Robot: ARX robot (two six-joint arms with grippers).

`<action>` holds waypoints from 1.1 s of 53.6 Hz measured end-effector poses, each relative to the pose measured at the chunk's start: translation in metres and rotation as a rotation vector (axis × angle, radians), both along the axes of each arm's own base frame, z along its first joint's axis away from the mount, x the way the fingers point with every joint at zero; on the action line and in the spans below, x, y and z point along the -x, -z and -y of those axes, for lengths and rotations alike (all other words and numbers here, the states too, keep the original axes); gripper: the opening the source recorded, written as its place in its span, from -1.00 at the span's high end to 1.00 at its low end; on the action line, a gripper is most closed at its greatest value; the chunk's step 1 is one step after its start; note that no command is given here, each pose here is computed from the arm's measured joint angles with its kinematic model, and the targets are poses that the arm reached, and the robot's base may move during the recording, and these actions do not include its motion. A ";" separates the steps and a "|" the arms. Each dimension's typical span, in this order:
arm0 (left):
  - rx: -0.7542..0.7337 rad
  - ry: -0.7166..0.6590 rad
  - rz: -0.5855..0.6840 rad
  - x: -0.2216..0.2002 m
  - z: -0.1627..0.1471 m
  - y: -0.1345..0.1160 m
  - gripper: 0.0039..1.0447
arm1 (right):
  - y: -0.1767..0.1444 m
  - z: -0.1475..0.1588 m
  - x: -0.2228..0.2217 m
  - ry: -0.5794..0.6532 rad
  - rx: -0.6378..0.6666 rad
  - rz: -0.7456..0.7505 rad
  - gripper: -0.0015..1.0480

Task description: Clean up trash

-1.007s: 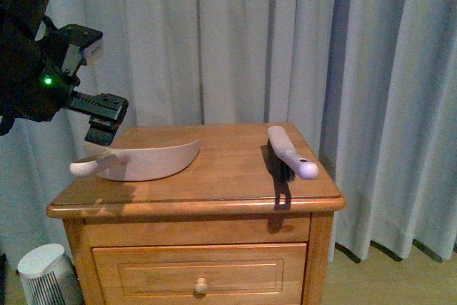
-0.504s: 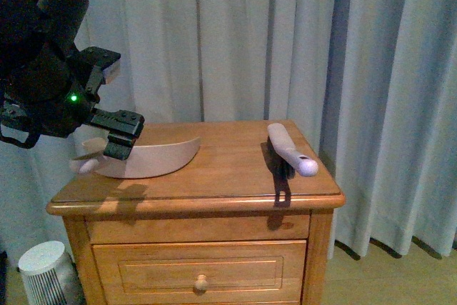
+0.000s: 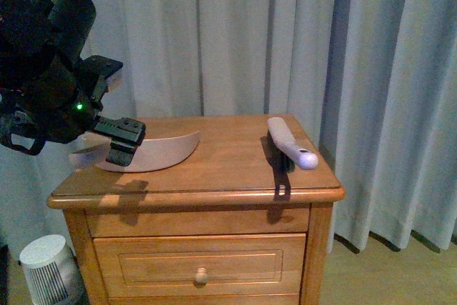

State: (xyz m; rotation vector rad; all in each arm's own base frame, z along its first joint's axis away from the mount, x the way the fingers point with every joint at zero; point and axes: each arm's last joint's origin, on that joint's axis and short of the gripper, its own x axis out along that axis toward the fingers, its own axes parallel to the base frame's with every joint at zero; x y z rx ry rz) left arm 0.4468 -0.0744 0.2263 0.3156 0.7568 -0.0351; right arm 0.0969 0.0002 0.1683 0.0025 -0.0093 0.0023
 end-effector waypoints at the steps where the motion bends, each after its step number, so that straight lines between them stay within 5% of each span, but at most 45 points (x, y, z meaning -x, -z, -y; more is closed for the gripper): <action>1: 0.000 0.000 0.000 0.000 0.000 0.000 -0.86 | 0.000 0.000 0.000 0.000 0.000 0.000 -0.86; 51: -0.004 0.000 -0.016 -0.006 -0.001 0.018 -0.86 | 0.000 0.000 0.000 0.000 0.000 0.000 -0.86; 59: -0.010 0.004 -0.011 -0.007 -0.001 0.018 -0.29 | 0.000 0.000 0.000 0.000 0.000 0.000 -0.86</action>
